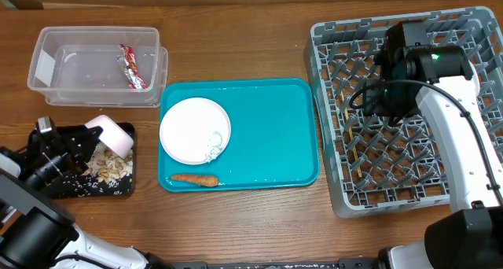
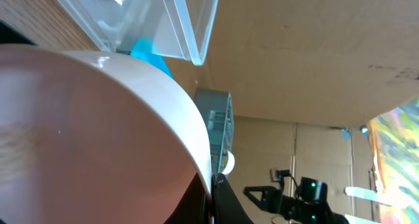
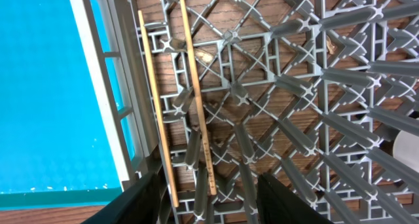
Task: Sort waste into correct bins and load items into the dishwasher
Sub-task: 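Tip the pink bowl over the black tray to dump the rice, then carry the emptied pink bowl over the teal tray toward the rack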
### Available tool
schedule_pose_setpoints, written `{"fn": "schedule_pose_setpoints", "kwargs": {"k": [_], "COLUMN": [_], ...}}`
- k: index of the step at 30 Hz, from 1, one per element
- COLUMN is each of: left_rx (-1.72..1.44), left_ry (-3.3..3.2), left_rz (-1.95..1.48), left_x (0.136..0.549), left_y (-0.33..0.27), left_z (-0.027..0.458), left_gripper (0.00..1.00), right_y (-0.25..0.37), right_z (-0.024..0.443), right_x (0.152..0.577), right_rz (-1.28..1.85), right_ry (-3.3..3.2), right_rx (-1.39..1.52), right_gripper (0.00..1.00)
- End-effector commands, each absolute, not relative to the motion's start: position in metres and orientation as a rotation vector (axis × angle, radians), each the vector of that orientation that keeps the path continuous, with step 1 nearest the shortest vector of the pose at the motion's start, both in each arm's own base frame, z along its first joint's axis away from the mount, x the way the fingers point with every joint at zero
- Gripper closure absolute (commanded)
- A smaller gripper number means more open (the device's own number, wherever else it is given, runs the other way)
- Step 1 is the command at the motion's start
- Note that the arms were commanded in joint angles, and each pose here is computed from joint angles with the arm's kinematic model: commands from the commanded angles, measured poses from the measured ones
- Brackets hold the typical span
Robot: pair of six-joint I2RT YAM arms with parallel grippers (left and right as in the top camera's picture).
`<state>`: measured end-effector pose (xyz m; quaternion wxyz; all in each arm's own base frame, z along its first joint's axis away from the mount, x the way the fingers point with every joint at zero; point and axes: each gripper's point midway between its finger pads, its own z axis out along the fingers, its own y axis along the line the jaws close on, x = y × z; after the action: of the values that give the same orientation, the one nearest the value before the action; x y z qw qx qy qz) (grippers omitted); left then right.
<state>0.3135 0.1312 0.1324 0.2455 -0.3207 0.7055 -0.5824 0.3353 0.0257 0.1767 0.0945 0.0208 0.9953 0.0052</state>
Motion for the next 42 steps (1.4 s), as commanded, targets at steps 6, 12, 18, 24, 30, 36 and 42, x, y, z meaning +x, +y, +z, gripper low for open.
{"fn": "schedule_pose_setpoints", "kwargs": {"k": [6,12,18,24,30,36,42], "left_rx": [-0.821,-0.746,-0.675,-0.477,-0.163,0.026,0.189], "left_ry": [1.833,1.853,1.888,2.006,2.228,2.533,2.658], "left_rz": [-1.579,-1.564,-1.563,-1.563,-1.519,-1.286,-0.925], "left_x": [0.320,0.323,0.329,0.337,0.355,0.385,0.408], "left_y": [0.142,0.133,0.120,0.076,0.002,-0.081,-0.169], "left_z": [0.144,0.152,0.171,0.195,0.219,0.199,0.163], "left_gripper": [0.96,0.96,0.96,0.96,0.96,0.96,0.96], "right_y": [0.028,0.028,0.028,0.028,0.028,0.028,0.028], "right_z": [0.188,0.188,0.188,0.188,0.188,0.188,0.188], "right_x": [0.338,0.338,0.337,0.337,0.337,0.337,0.337], "right_rz": [0.033,0.033,0.033,0.033,0.032,0.033,0.033], "right_ry": [2.917,2.917,2.919,2.920,2.920,2.917,2.919], "right_rx": [0.063,0.063,0.064,0.063,0.063,0.064,0.064], "right_gripper": [0.50,0.50,0.50,0.50,0.50,0.50,0.50]}}
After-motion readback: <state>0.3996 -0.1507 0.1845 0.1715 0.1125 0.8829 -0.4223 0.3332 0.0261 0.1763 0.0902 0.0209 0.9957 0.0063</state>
